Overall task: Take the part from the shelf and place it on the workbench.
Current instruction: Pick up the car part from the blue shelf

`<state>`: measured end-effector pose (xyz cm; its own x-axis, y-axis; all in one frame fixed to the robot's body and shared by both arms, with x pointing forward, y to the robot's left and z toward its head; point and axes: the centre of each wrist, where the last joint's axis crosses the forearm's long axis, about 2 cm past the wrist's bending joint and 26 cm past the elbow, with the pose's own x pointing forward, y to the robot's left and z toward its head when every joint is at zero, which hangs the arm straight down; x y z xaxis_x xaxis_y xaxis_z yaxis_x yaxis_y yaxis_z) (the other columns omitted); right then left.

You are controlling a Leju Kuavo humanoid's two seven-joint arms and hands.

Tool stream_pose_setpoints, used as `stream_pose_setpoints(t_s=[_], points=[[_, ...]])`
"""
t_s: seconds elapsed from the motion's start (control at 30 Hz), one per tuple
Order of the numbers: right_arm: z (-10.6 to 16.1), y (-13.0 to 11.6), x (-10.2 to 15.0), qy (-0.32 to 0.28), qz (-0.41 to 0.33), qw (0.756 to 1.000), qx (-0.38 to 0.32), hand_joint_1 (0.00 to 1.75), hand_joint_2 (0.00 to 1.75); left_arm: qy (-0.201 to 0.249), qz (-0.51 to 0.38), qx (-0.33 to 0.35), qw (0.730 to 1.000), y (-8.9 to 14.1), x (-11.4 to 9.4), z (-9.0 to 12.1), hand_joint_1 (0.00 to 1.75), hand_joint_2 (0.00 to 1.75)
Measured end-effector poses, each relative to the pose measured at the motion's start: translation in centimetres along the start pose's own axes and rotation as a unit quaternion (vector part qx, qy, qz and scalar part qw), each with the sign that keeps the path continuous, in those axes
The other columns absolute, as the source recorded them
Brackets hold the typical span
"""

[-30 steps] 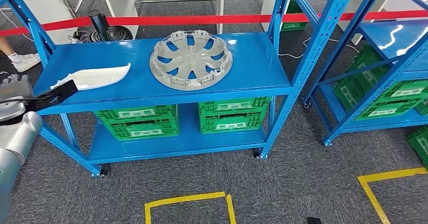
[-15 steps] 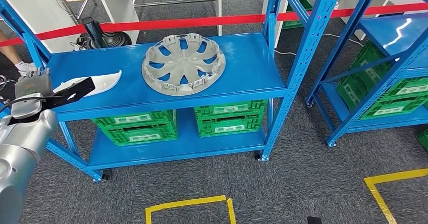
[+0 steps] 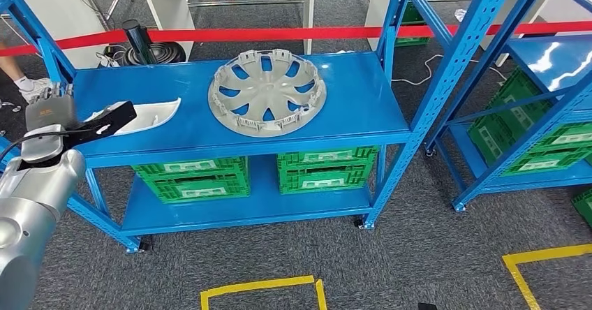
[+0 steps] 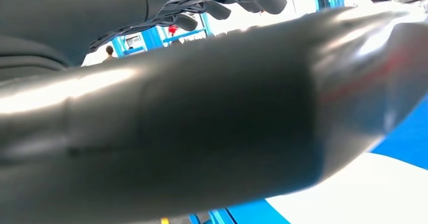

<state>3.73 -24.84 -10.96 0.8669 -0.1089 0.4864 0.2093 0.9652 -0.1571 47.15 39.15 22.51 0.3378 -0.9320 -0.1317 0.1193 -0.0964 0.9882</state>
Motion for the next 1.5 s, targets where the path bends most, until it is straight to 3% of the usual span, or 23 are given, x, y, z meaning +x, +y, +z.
stream_pose_setpoints(t_s=[1.13, 1.5], points=[[0.3, 0.7, -0.1, 0.011, 0.001, 1.000, 0.010, 0.00, 0.00, 0.031, -0.019, -0.023, 0.999, 0.2, -0.5, -0.2, 0.00, 0.00], [0.3, 0.7, -0.1, 0.010, 0.001, 1.000, 0.011, 0.00, 0.00, 0.058, -0.030, -0.042, 0.997, 0.3, -2.5, -0.6, 0.00, 0.00]])
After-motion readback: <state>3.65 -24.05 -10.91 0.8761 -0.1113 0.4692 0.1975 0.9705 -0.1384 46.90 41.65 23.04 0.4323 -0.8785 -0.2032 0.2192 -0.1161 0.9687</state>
